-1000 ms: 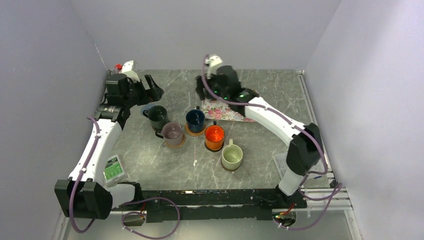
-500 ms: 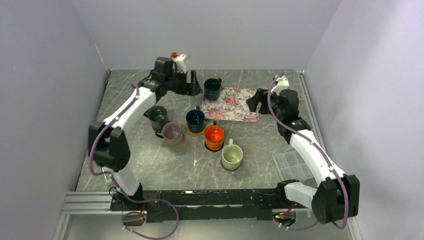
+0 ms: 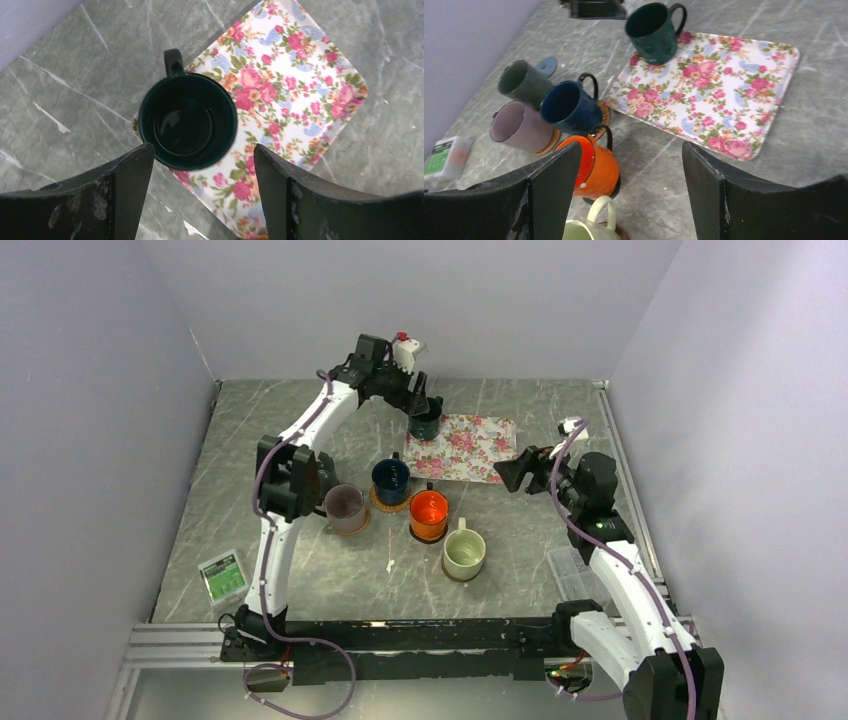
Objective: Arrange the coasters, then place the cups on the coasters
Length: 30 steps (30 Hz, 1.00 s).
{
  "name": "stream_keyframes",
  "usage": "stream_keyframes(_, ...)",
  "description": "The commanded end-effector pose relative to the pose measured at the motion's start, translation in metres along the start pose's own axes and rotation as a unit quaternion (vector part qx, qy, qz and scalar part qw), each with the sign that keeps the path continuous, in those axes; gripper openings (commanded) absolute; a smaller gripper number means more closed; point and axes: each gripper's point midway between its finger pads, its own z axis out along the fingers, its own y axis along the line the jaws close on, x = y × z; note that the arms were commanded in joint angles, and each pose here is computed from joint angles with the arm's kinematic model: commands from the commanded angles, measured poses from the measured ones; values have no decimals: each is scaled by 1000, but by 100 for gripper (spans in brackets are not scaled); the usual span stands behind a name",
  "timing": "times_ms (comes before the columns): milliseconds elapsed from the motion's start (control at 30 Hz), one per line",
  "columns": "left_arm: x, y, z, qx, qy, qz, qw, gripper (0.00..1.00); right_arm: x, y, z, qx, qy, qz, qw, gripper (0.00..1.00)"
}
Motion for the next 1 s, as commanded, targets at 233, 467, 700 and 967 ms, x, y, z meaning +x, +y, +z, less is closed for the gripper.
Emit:
stream_keyframes(233, -17, 25, 29, -2, -23, 79, 997, 75, -7, 28, -3, -85, -24, -13, 996, 76)
stream_keyframes(467, -18, 35, 43, -2, -42, 84, 996, 74, -10, 33, -7, -94, -29, -19, 995, 76)
stream_keyframes(700, -11, 37, 61, 14, -50, 79, 995, 69, -8, 36, -9, -99, -25, -17, 995, 75)
stream_keyframes(967, -10, 34, 67, 29, -58, 78, 995, 62, -3, 36, -10, -101, -18, -15, 995, 70)
